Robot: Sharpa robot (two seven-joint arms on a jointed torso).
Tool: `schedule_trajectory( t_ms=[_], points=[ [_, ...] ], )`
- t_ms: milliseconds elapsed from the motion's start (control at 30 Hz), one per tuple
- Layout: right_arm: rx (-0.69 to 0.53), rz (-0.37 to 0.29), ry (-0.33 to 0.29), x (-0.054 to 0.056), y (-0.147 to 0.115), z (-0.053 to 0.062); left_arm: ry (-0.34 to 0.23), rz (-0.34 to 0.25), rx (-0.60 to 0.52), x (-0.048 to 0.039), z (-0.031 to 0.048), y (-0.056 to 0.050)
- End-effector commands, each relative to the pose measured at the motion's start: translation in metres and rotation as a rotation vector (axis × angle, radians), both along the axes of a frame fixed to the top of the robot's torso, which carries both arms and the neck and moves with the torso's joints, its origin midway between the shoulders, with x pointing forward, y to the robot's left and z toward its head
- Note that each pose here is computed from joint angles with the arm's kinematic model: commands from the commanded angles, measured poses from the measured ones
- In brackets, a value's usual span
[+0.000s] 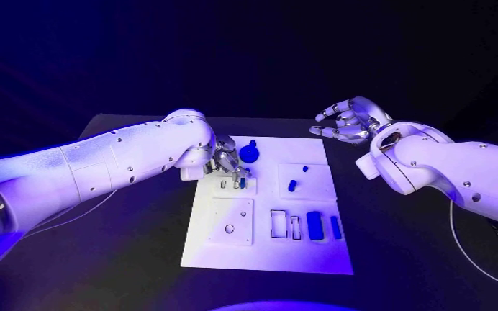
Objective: Assemble the parts on the task board
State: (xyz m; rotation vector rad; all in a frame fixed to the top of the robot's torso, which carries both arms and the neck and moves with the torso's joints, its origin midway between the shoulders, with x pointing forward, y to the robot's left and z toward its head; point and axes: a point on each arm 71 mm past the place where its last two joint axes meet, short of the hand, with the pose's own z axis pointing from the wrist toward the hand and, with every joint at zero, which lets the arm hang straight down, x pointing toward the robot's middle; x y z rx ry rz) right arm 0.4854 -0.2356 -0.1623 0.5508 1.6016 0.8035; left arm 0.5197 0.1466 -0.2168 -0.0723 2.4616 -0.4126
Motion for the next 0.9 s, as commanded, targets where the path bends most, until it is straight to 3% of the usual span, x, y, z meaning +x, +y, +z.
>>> schedule_trajectory(
  t_ms=[33, 900],
  points=[
    [-0.010, 0.018, 0.004, -0.0001, 0.0018, -0.0003, 0.028, -0.013, 0.000, -0.0004, 0.0001, -0.0024],
    [-0.014, 0.026, 0.010, 0.0006, 0.0044, -0.0010, 0.089, -0.039, 0.001, -0.0018, -0.0065, -0.0099]
  ],
)
